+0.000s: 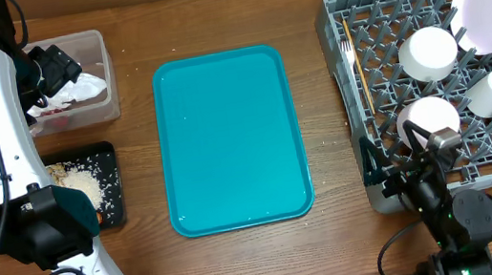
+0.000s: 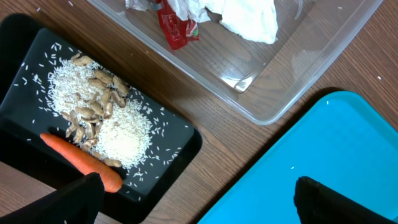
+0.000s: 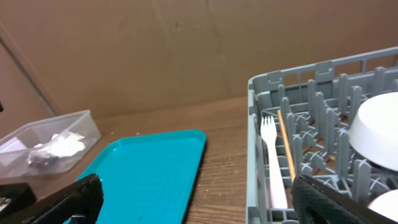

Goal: Sort waste into correct bins and load items into the dishwasher rack

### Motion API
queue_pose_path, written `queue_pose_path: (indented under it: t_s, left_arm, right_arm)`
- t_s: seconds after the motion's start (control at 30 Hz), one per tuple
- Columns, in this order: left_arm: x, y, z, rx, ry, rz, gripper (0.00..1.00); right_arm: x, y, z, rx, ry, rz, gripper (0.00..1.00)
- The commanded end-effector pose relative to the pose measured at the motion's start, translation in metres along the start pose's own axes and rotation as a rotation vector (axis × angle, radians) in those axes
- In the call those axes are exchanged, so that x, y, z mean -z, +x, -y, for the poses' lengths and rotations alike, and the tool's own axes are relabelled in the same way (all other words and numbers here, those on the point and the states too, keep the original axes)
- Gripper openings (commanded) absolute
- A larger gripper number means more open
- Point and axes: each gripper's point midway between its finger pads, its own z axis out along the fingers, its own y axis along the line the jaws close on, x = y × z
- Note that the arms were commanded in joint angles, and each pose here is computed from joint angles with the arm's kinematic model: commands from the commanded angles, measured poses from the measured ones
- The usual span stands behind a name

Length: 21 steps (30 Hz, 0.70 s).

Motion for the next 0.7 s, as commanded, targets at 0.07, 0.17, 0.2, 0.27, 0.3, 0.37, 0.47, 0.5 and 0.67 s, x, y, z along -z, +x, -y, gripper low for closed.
queue_pose_path:
  t_s: [0.07, 0.17, 0.2, 0.27, 0.3, 0.37, 0.47, 0.5, 0.67]
  left_arm:
    - [0.000, 0.002, 0.001, -0.005, -0.005, -0.001, 1.00]
    - [0.000, 0.002, 0.001, -0.005, -0.005, -0.001, 1.00]
    - [-0.001, 0.002, 0.001, -0.005, -0.006, -0.002, 1.00]
    - [-0.001, 0.002, 0.001, -0.005, -0.006, -0.002, 1.00]
    - [0.000, 0.002, 0.001, -0.005, -0.005, -0.001, 1.00]
    - [-0.001, 0.002, 0.001, -0.005, -0.005, -0.001, 1.00]
    - [-0.001, 0.002, 0.001, -0.004, -0.005, -0.001, 1.00]
    - [0.000, 0.002, 0.001, -0.005, -0.005, -0.001, 1.00]
    - [0.000, 0.002, 0.001, -0.005, -0.005, -0.001, 1.00]
  right_arm:
    - [0.007, -0.006, 0.018, 0.017, 0.092, 0.065, 1.00]
    - [0.013, 0.000, 0.031, 0.007, 0.156, 0.053, 1.00]
    - [0.016, 0.002, 0.035, 0.004, 0.177, 0.048, 1.00]
    - [0.020, 0.003, 0.038, 0.003, 0.195, 0.049, 1.00]
    - [0.023, 0.005, 0.041, 0.000, 0.211, 0.043, 1.00]
    - [0.028, 0.015, 0.047, -0.010, 0.242, 0.012, 1.00]
    - [0.028, 0.015, 0.050, -0.008, 0.257, 0.012, 1.00]
    - [0.029, 0.015, 0.051, -0.008, 0.260, 0.014, 1.00]
    - [0.023, 0.006, 0.050, 0.051, 0.235, 0.105, 1.00]
